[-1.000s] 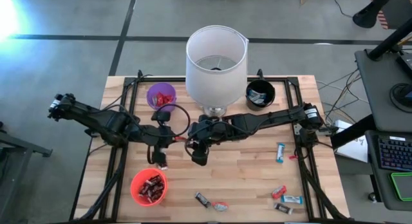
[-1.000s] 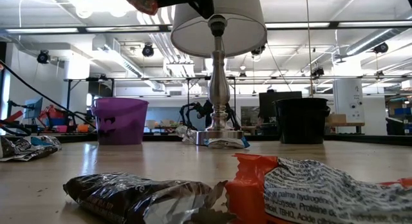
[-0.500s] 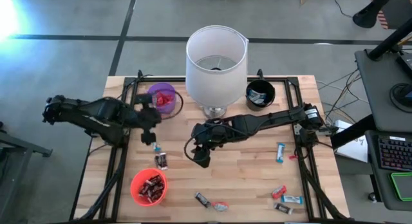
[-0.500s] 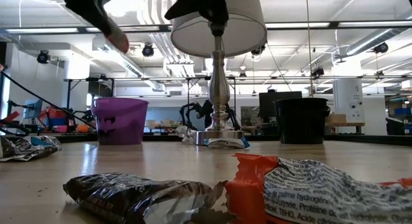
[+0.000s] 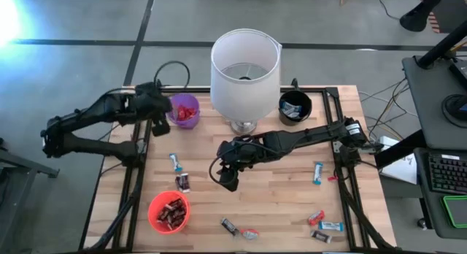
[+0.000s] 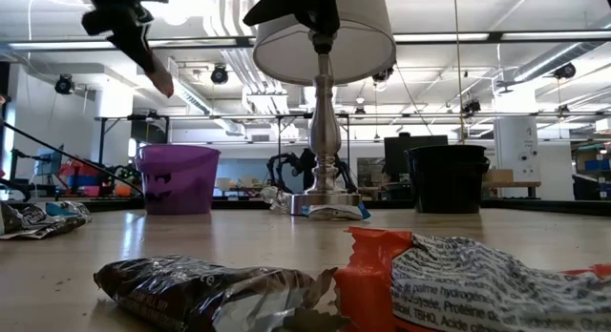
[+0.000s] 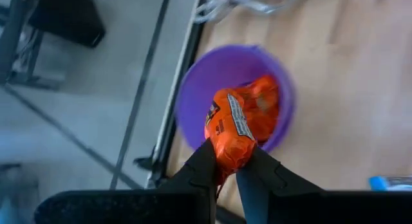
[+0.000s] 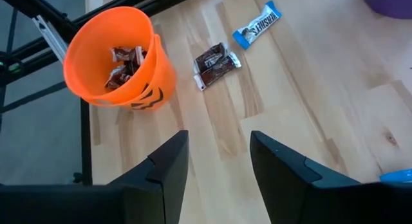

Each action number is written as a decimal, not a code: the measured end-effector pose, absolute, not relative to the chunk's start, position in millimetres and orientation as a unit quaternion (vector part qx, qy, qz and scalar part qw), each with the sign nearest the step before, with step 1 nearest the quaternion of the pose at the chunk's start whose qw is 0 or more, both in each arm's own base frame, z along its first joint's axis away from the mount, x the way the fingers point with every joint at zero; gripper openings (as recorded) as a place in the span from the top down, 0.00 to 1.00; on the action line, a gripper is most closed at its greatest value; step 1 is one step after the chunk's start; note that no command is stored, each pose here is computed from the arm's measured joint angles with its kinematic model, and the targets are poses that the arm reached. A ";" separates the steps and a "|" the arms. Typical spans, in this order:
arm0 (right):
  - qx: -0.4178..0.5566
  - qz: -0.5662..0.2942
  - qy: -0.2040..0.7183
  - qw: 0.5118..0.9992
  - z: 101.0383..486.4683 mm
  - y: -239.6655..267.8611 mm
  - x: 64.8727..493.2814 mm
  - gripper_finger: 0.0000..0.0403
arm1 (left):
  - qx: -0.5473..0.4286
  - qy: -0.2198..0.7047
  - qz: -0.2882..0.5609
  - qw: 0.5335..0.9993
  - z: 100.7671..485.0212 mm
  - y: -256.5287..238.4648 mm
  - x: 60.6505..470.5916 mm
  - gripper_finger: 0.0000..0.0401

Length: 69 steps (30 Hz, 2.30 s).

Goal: Sort candy
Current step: Put the orange chocolate into the purple bucket

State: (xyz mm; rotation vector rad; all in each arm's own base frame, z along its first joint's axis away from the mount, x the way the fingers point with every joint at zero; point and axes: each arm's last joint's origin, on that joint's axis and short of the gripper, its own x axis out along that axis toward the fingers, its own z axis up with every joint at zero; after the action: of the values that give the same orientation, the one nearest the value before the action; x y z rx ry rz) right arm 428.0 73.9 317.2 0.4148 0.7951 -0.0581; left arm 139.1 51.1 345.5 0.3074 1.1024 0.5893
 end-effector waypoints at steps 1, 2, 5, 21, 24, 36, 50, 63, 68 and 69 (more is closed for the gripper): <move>0.200 -0.028 0.384 0.901 317.2 74.1 428.0 0.62 | 0.142 0.518 0.283 0.795 345.6 55.7 137.7 0.94; 0.200 -0.029 0.384 0.901 317.2 74.0 428.0 0.62 | 0.142 0.520 0.291 0.791 345.9 60.0 136.8 0.94; 0.199 -0.031 0.383 0.902 317.4 73.9 428.2 0.62 | 0.139 0.519 0.302 0.788 345.9 72.2 135.4 0.95; 0.200 -0.030 0.381 0.902 317.7 73.9 428.5 0.62 | 0.073 0.531 0.257 0.804 327.0 122.1 157.8 0.93; 0.200 -0.030 0.381 0.902 317.7 73.9 428.5 0.62 | 0.066 0.545 0.246 0.799 320.1 127.7 163.7 0.92; 0.199 -0.031 0.383 0.902 317.3 73.7 428.1 0.62 | 0.046 0.583 0.229 0.778 300.1 142.5 178.5 0.80; 0.237 -0.089 0.475 0.842 301.6 78.1 410.5 0.62 | -0.011 0.550 0.204 0.810 310.2 129.6 167.6 0.71; 0.246 -0.183 0.612 0.729 276.7 122.1 365.2 0.62 | -0.035 0.501 0.166 0.849 327.5 110.8 149.5 0.71; 0.234 -0.207 0.642 0.700 265.5 143.3 347.8 0.62 | -0.024 0.500 0.162 0.850 328.6 110.0 148.4 0.71; 0.234 -0.218 0.648 0.691 263.1 147.3 343.5 0.62 | -0.024 0.500 0.161 0.850 328.6 109.9 148.4 0.71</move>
State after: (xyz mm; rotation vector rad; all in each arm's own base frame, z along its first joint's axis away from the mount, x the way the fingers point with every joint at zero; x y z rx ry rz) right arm 343.5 147.3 263.1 0.5224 1.4481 -0.4877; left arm 148.4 109.9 328.6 -0.0497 1.0536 0.3393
